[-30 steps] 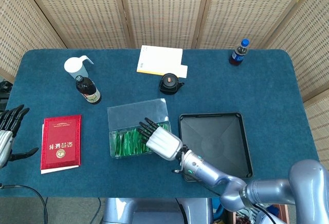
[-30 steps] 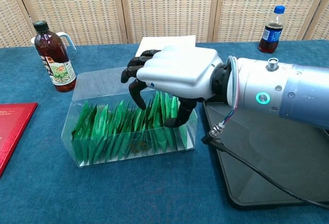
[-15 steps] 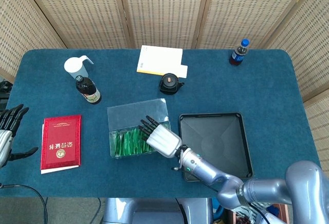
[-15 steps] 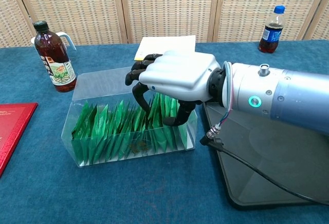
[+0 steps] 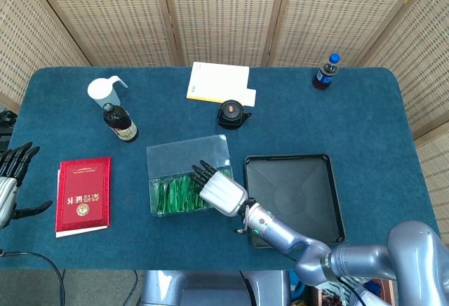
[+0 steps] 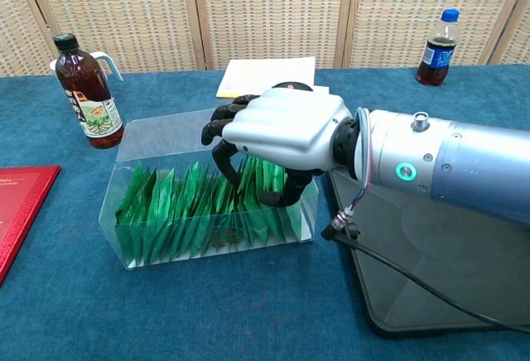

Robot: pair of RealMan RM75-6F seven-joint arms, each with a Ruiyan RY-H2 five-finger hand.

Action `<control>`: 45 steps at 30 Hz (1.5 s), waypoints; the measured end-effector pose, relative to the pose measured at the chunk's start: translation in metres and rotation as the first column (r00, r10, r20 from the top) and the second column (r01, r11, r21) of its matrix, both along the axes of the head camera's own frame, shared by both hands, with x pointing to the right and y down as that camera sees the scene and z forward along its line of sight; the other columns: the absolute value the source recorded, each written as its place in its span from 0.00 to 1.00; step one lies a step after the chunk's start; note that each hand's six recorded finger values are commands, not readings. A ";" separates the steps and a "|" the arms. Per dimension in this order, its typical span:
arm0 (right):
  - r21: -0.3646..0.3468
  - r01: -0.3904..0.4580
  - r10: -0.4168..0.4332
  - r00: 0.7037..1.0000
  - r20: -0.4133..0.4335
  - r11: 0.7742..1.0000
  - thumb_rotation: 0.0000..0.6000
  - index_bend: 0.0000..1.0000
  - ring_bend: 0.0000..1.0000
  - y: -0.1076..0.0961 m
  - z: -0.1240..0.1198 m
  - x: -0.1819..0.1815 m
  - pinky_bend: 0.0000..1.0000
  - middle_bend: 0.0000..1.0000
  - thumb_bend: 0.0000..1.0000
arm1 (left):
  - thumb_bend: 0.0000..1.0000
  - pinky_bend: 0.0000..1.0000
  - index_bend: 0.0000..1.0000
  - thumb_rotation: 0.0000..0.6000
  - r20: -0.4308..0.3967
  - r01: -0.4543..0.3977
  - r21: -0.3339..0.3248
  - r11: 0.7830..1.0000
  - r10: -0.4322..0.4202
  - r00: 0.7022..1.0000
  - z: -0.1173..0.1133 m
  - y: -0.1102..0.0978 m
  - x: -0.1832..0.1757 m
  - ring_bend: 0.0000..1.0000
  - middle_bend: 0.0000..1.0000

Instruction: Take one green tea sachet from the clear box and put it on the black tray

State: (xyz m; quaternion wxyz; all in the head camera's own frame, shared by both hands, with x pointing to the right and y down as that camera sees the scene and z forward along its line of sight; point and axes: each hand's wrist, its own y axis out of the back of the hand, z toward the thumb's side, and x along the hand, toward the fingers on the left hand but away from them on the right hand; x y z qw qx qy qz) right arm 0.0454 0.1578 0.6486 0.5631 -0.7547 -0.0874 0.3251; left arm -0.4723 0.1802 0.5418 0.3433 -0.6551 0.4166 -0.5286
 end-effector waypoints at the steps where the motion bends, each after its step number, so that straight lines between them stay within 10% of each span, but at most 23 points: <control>1: 0.000 0.001 -0.001 1.000 0.001 1.000 1.00 0.48 0.10 0.000 0.000 0.000 0.14 0.23 0.49 | 0.05 0.00 0.00 1.00 0.000 0.000 0.000 1.000 0.000 1.000 0.000 0.000 0.000 0.00 0.00; 45: 0.019 -0.025 0.025 1.000 0.010 1.000 1.00 0.61 0.12 -0.003 0.003 -0.001 0.14 0.23 0.61 | 0.05 0.00 0.00 1.00 -0.002 0.002 0.000 1.000 -0.002 1.000 -0.001 -0.001 0.000 0.00 0.00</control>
